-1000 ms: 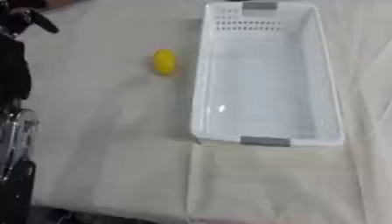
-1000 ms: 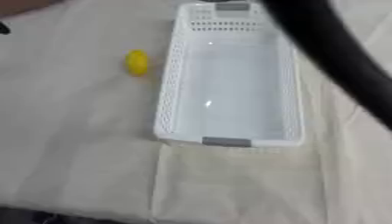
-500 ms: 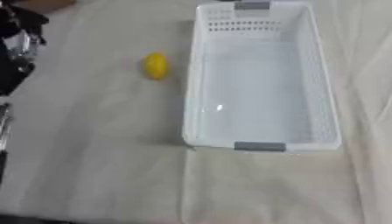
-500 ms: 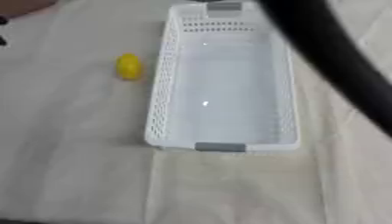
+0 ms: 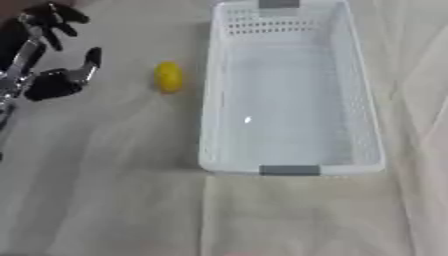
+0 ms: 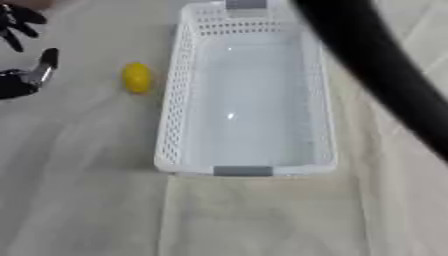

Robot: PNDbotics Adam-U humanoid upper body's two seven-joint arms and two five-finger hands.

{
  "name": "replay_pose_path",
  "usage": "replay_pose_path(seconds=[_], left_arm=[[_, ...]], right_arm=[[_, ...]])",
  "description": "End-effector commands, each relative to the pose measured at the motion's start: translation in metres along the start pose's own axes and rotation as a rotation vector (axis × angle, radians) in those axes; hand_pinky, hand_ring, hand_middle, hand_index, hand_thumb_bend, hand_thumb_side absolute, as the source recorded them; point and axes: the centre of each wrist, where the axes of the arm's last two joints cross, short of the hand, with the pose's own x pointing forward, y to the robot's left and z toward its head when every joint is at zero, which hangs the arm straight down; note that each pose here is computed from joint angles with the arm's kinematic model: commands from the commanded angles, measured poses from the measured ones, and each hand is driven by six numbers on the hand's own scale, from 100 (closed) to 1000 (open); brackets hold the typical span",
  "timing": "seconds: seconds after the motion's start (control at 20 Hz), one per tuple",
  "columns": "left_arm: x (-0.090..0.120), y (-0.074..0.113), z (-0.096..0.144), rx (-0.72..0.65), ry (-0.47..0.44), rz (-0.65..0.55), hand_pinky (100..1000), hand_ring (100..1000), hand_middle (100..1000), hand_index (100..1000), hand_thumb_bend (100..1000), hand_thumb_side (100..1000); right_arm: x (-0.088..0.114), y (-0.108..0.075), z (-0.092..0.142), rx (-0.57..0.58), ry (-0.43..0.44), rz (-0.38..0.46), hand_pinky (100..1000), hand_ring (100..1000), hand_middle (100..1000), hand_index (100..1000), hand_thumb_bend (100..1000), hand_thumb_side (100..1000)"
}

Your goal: Pick up objects on the table and place them in the box.

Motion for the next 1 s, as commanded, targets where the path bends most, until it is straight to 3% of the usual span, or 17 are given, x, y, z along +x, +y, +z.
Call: replay_pose_path(seconds=[0.05,1.0], left_arm=[[-0.005,0.007,-0.008,-0.013,-0.032,-0.053,418,627,725,795,100,549],[0.004,-0.029,-0.045,-0.099,-0.104,-0.065,414,623,717,791,100,554]], right_arm=[[-0.002,-0.001,0.001,-0.003,0.009,0.006,460,568,654,721,100,870],[0.004,0.000,-0.002,0.003,0.009,0.027,461,569,656,721,100,870]])
